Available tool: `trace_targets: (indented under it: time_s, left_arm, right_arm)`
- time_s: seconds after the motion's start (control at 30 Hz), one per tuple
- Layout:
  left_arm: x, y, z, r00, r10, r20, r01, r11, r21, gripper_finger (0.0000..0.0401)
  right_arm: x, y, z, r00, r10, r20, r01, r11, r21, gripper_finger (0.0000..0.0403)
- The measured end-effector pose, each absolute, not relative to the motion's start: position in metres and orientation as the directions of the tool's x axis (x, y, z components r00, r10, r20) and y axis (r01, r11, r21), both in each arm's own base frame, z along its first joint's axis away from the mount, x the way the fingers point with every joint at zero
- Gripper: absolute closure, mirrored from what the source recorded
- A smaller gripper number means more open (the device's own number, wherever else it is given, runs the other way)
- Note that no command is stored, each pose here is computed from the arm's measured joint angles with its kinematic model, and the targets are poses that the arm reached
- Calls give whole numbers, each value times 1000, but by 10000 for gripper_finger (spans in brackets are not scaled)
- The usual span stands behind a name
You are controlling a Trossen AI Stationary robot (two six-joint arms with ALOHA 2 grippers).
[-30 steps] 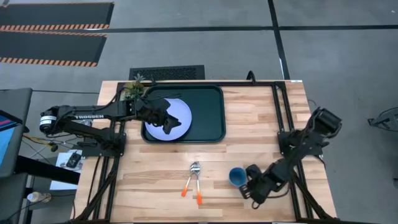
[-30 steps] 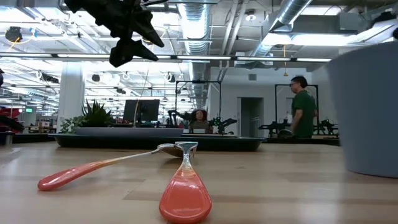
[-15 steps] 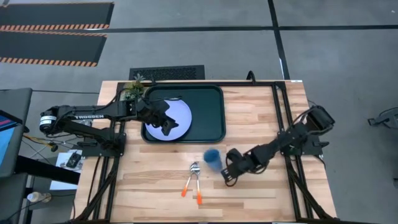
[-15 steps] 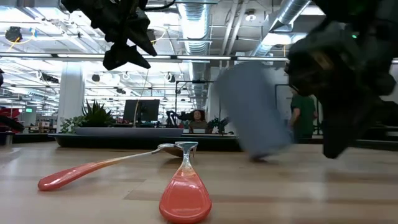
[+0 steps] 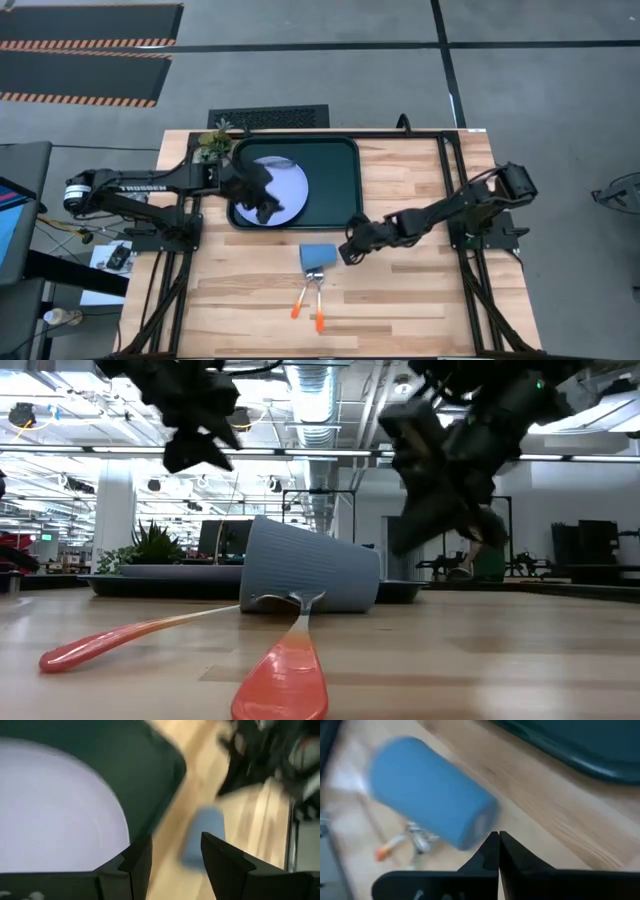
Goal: Pick and place plate/cup/fork/spoon on tray
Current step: Place the blue cup on the light blue plate on the dark green tray
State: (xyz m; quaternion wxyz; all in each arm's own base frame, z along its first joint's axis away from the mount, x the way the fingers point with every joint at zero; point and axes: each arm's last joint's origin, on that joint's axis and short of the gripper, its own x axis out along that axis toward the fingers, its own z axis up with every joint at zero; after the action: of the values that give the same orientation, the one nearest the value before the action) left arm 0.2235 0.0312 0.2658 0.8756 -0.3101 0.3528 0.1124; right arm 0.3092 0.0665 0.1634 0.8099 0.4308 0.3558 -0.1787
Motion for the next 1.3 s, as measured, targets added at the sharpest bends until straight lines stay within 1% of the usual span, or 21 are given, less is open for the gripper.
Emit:
trace_targets:
  time_s: [0.1,0.2,0.23,0.3,0.37,0.43,0.5,0.57,0.67,0.73,0.8,0.9,1.0,1.07,1.2,1.3]
  left_arm:
    - [216,6,255,627,-95,-774,-383,827,-412,246]
    - [210,-22,238,572,-124,-811,-315,880,-357,246]
    - [210,-32,235,580,-128,-805,-280,896,-344,246]
    - [211,-47,229,639,-99,-763,-230,922,-311,246]
    - [211,-56,221,705,-7,-709,-243,937,-252,246]
    - [212,-59,216,779,123,-615,-304,932,-199,246]
    - [212,-59,207,826,196,-528,-316,937,-147,246]
    - [212,-58,191,843,178,-507,-267,958,-109,244]
    - [214,-59,171,866,59,-496,-142,981,-131,230]
    - [216,-61,161,874,12,-487,-60,995,-82,215]
    - [220,-64,155,884,-5,-468,-5,1000,-19,197]
    - [231,-66,151,907,-7,-420,26,999,41,167]
    - [242,-68,142,897,0,-442,29,998,60,142]
    - [251,-70,135,889,3,-458,35,997,74,132]
    - [266,-73,122,870,26,-492,37,992,119,132]
    - [278,-74,117,865,44,-500,24,991,130,155]
  right_arm:
    - [305,65,174,698,20,-716,578,574,580,383]
    - [303,67,184,725,31,-688,551,575,605,384]
    - [302,68,185,727,34,-686,546,578,607,384]
    - [301,74,185,728,48,-683,537,580,613,385]
    - [299,81,184,720,63,-691,536,581,612,386]
    - [299,88,182,721,75,-689,529,582,617,386]
    - [299,92,176,705,70,-706,545,582,603,384]
    - [299,96,173,705,72,-705,548,576,607,381]
    - [301,101,167,702,80,-707,551,568,611,379]
    - [300,103,167,702,85,-707,546,572,612,380]
    - [302,105,166,711,87,-698,539,570,620,383]
    - [302,104,164,704,85,-705,545,571,614,386]
    - [303,104,166,719,88,-689,533,566,629,386]
    - [303,105,165,716,87,-693,536,567,625,383]
    - [304,105,166,726,91,-681,526,564,636,378]
    - [304,105,166,729,92,-679,523,564,638,378]
